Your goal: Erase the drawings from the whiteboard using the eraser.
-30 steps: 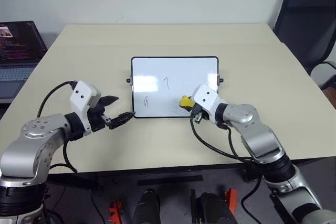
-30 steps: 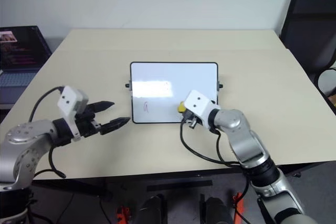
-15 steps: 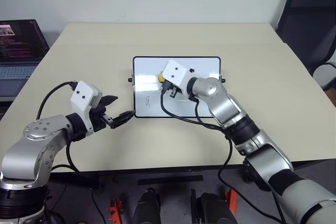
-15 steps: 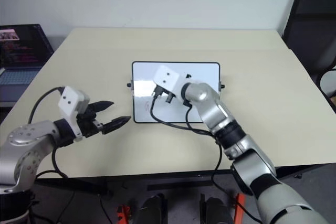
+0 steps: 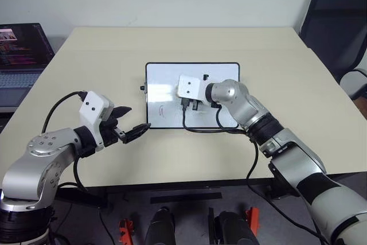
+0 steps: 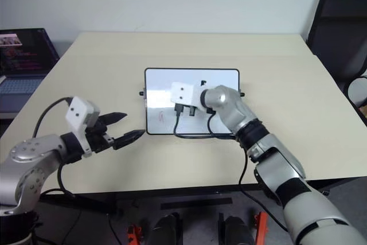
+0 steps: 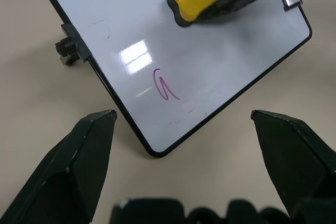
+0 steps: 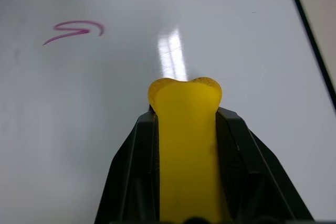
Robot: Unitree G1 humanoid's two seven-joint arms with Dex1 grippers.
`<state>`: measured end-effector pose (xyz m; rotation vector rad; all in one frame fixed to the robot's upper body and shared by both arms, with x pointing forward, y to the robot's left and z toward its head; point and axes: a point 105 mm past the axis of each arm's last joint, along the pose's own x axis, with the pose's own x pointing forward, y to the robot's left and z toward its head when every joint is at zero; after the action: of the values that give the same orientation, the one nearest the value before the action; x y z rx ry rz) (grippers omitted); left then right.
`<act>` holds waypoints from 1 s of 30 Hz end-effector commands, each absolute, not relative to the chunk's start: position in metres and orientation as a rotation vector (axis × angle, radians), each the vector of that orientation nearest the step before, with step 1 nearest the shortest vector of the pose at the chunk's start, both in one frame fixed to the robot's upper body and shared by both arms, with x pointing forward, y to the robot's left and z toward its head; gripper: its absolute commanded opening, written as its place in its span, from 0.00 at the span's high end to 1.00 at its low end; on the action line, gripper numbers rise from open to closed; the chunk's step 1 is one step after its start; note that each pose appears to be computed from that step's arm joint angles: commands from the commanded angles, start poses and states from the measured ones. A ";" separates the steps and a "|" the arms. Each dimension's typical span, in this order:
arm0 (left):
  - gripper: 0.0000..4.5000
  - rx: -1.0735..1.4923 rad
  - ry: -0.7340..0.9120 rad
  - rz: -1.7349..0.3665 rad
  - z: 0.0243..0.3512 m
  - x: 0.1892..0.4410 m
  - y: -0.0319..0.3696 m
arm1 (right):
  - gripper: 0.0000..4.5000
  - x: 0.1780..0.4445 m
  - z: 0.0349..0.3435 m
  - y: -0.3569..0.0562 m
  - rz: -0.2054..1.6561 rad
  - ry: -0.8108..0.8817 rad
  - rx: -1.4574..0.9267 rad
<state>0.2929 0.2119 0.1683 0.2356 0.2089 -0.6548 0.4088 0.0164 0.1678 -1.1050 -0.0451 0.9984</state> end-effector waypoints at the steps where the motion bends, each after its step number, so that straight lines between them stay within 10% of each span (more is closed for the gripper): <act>1: 0.00 0.257 0.170 -0.660 0.179 0.292 0.211 | 0.76 0.424 0.162 -0.004 0.896 -0.014 -1.155; 5: 0.00 0.256 0.159 -0.654 0.180 0.295 0.211 | 0.76 0.441 0.216 0.004 0.673 -0.252 -1.070; 17: 0.00 0.247 0.169 -0.667 0.178 0.293 0.211 | 0.76 0.408 0.130 -0.018 1.043 0.037 -1.317; 30: 0.00 0.237 0.192 -0.666 0.172 0.292 0.215 | 0.76 0.430 0.188 -0.004 0.776 -0.210 -1.206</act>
<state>0.2931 0.2146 0.1623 0.2154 0.2313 -0.6660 0.4270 0.0017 0.1853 -1.2139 -0.2246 0.7966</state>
